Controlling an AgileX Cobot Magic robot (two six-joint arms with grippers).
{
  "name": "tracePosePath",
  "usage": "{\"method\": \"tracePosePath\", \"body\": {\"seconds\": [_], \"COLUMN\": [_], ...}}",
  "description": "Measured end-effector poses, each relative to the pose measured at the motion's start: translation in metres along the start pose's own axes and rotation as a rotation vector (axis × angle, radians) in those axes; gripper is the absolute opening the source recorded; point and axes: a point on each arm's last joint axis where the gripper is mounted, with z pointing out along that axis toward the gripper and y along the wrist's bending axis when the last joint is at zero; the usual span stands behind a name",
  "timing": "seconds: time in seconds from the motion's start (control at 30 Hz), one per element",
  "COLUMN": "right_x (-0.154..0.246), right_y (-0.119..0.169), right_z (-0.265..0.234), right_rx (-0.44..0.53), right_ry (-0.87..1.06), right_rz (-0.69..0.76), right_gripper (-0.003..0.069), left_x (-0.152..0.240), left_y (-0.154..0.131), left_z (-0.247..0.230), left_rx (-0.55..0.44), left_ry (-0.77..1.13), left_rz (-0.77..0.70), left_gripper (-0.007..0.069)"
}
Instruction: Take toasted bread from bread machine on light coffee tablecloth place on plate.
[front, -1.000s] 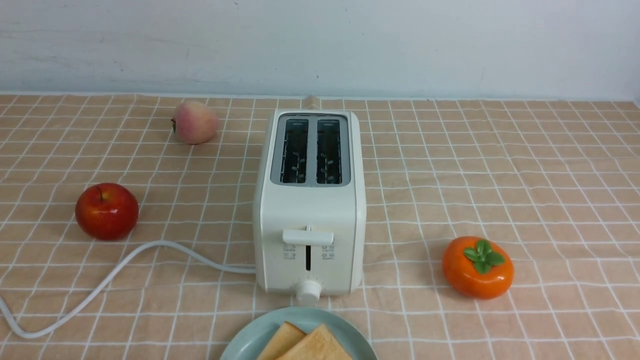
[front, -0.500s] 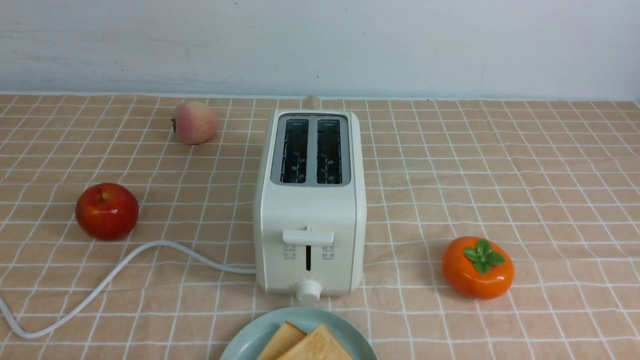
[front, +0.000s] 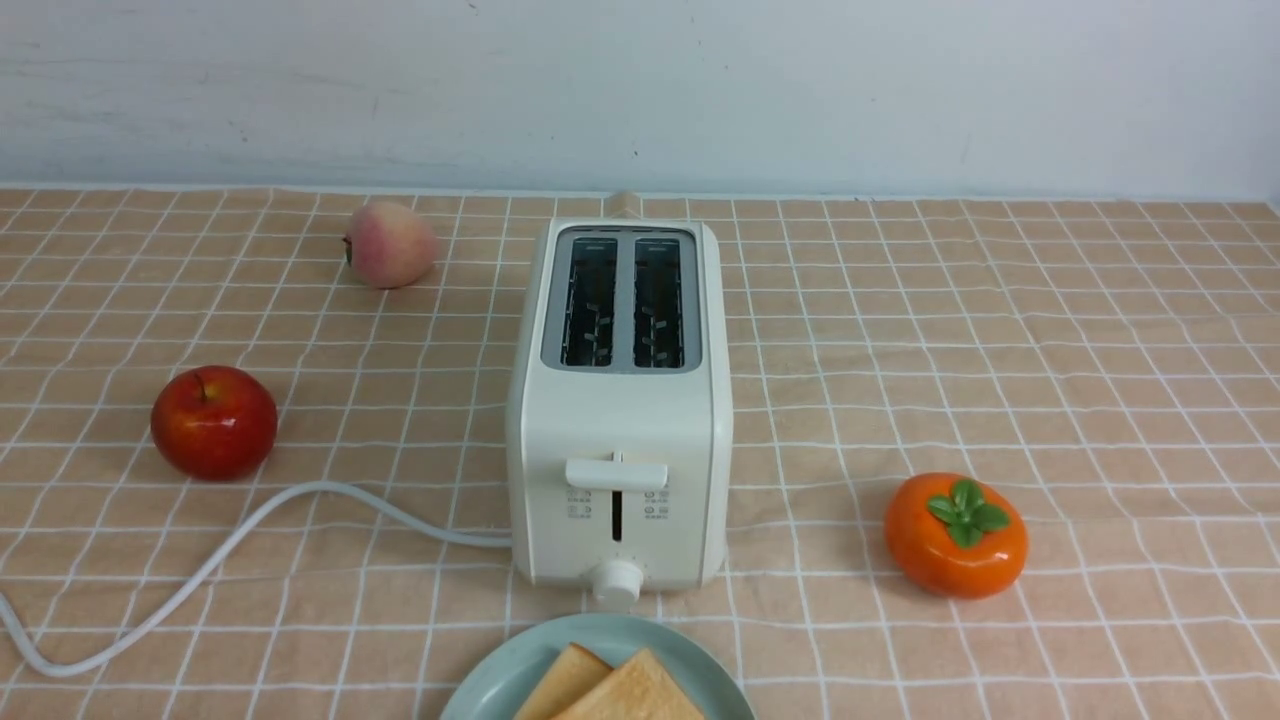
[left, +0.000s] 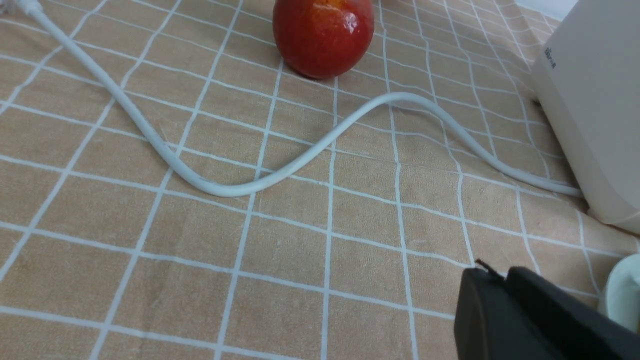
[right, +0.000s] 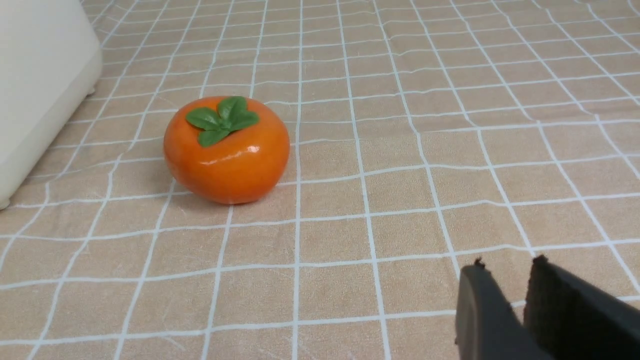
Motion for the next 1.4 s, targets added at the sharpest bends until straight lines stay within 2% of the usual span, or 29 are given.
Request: {"method": "tracePosePath", "body": {"seconds": [1.4], "right_x": [0.0000], "right_y": [0.0000], "right_z": [0.0000], "right_rx": [0.001], "right_ry": [0.000], "right_rz": [0.000], "right_gripper": [0.0194], "left_x": [0.0000], "left_y": [0.0000], "left_z": [0.0000], "left_rx": [0.000], "left_ry": [0.000], "left_rz": [0.000], "left_gripper": [0.0076]}}
